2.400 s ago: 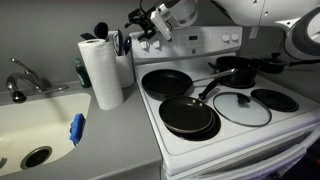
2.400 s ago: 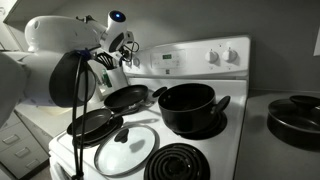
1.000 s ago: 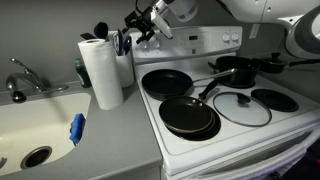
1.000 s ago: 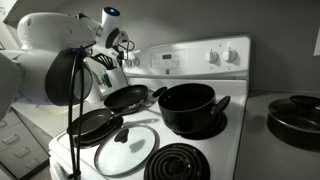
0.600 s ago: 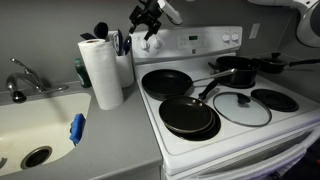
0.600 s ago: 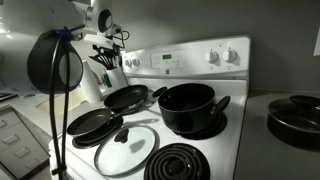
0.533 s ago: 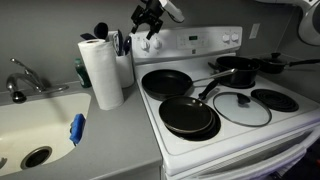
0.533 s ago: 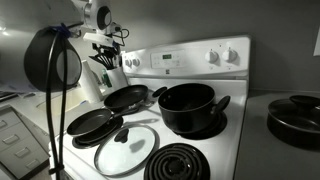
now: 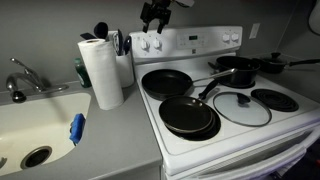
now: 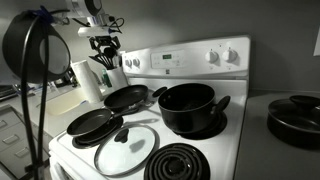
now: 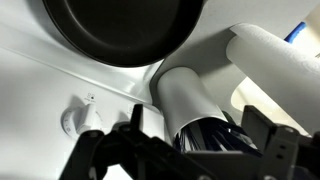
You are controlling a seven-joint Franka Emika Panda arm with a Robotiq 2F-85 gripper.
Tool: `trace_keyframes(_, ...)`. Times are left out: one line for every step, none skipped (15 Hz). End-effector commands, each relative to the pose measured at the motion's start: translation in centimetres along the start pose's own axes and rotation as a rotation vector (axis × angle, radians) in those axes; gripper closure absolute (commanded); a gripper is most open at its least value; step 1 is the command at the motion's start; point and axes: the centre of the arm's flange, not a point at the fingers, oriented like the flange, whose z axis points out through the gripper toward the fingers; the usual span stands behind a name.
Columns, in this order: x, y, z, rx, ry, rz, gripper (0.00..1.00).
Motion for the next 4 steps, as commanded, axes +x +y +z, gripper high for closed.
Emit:
trace_keyframes(-2.58,-0.17,-0.85,-0.08,-0.026,-0.032,0.0)
trace_keyframes(-2.7,-0.12,-0.92,-0.093,-0.022,-0.035,0.0)
trace_keyframes(-2.69,-0.09,-0.92,-0.104,-0.021,-0.036,0.0)
trace_keyframes(-2.72,-0.01,-0.88,-0.109,-0.013,-0.039,0.0)
